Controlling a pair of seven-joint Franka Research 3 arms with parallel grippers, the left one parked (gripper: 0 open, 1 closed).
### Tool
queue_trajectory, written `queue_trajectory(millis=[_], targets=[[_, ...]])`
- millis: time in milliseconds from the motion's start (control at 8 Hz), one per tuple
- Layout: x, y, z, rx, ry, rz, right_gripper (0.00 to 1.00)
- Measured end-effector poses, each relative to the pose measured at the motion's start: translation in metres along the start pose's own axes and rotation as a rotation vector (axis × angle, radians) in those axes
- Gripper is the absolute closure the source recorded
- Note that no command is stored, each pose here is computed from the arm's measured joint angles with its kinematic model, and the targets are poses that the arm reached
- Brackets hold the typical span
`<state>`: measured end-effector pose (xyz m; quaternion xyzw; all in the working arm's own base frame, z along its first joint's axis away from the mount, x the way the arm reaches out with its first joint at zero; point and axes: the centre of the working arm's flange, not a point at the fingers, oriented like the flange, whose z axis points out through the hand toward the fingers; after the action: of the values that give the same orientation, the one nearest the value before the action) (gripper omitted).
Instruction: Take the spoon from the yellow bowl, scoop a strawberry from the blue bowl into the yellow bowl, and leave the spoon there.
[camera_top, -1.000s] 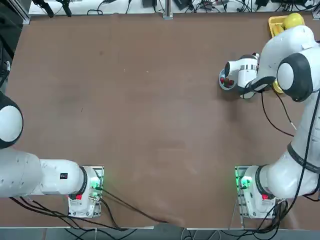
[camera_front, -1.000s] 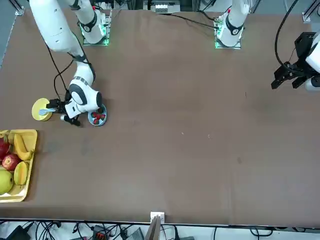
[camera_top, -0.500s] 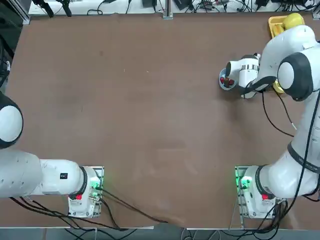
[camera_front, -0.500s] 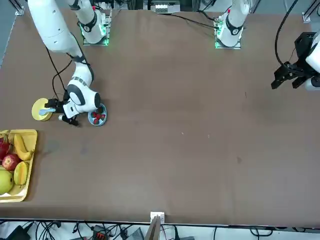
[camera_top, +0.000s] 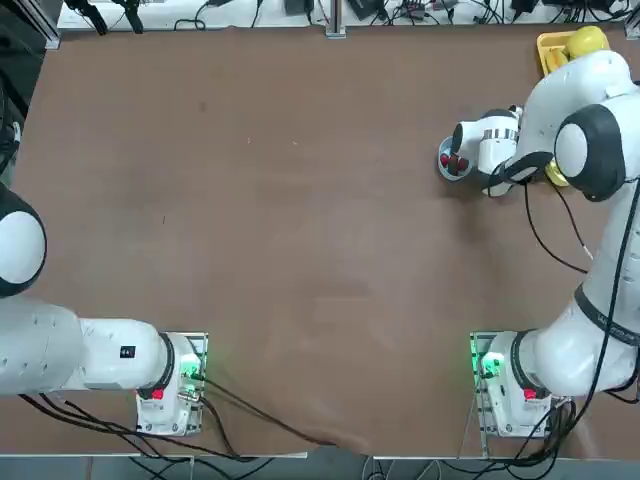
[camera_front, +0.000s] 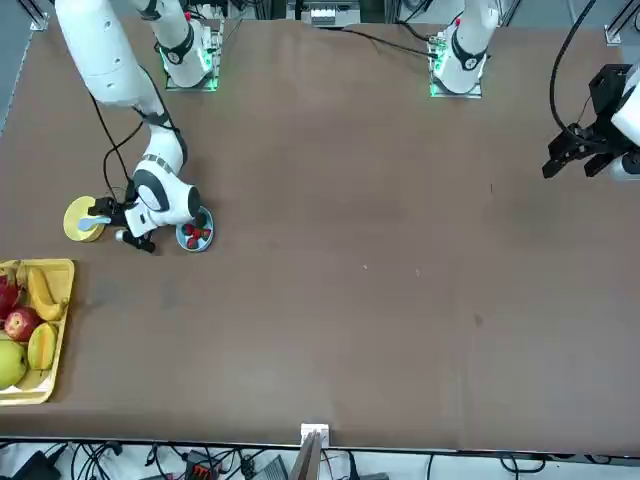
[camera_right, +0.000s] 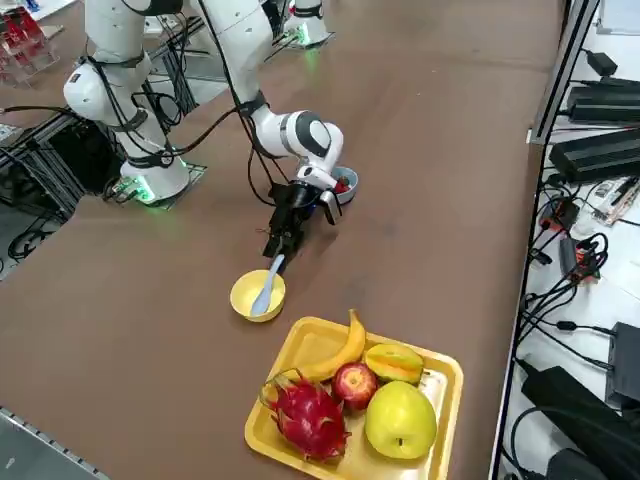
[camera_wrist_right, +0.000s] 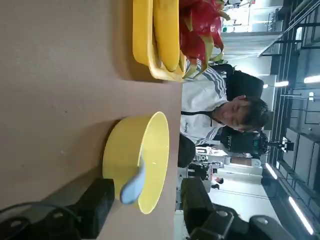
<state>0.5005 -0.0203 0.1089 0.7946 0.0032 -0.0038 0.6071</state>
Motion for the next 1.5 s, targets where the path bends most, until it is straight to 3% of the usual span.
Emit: queue_trajectory(millis=[1500], targets=[[0.0055,-0.0057,0.0079,-0.072,-0.026,-0.001,0.26]])
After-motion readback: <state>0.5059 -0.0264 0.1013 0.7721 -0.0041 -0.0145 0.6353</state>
